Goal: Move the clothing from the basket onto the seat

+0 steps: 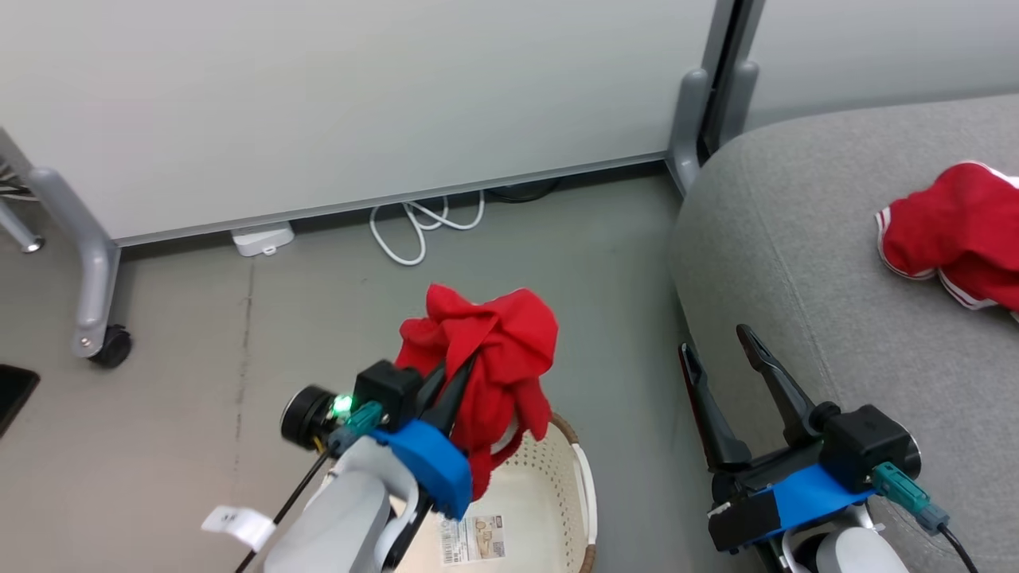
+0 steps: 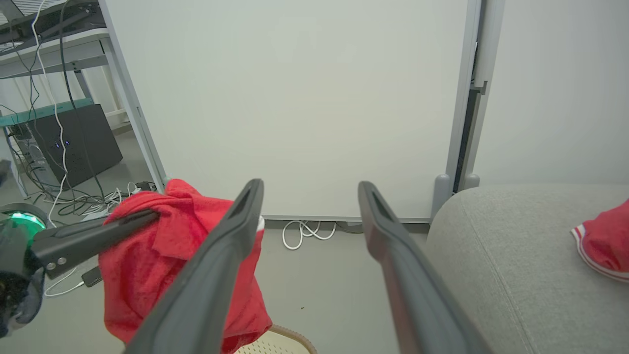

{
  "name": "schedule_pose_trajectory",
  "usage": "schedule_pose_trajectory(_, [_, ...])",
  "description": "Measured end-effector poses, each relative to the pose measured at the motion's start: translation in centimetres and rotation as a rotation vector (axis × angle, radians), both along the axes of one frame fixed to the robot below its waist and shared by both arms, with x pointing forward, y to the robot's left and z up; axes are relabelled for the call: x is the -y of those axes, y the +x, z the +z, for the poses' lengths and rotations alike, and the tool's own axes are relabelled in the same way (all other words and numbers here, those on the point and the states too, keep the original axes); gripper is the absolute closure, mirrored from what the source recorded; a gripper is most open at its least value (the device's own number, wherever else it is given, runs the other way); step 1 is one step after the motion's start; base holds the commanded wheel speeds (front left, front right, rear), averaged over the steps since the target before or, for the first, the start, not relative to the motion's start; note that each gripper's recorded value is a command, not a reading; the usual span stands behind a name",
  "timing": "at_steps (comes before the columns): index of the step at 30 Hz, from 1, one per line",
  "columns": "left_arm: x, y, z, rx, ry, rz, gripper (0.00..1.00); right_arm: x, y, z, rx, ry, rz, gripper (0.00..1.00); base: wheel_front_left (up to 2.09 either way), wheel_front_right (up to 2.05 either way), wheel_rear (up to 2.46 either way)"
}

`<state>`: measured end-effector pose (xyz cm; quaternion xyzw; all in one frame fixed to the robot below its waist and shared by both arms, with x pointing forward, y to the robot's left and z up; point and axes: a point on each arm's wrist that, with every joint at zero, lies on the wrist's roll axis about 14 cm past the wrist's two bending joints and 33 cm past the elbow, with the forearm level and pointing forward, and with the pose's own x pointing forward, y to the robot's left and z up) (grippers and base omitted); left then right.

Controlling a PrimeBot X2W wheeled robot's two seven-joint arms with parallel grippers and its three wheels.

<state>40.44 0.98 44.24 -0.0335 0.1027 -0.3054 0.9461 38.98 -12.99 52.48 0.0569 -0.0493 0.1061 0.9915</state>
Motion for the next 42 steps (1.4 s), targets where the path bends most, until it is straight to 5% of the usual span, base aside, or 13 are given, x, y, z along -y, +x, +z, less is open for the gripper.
schedule_pose_trajectory(17, [2.4, 2.5, 8.5, 0.171, -0.026, -0.084, 1.0, -1.9, -0.2, -0.1, -0.013, 0.0, 0.057, 0.0, 0.0, 0.0, 0.0])
schedule_pose_trajectory(28, [3.2, 2.0, 9.1, 0.174, -0.039, -0.106, 1.0, -2.6, -0.6, 0.0, -0.017, -0.001, 0.077, 0.0, 0.0, 0.0, 0.0])
schedule_pose_trajectory(42, [3.7, 2.0, 9.3, 0.176, -0.051, -0.118, 1.0, -8.6, -1.1, -2.8, -0.171, -0.011, 0.27, 0.0, 0.0, 0.0, 0.0])
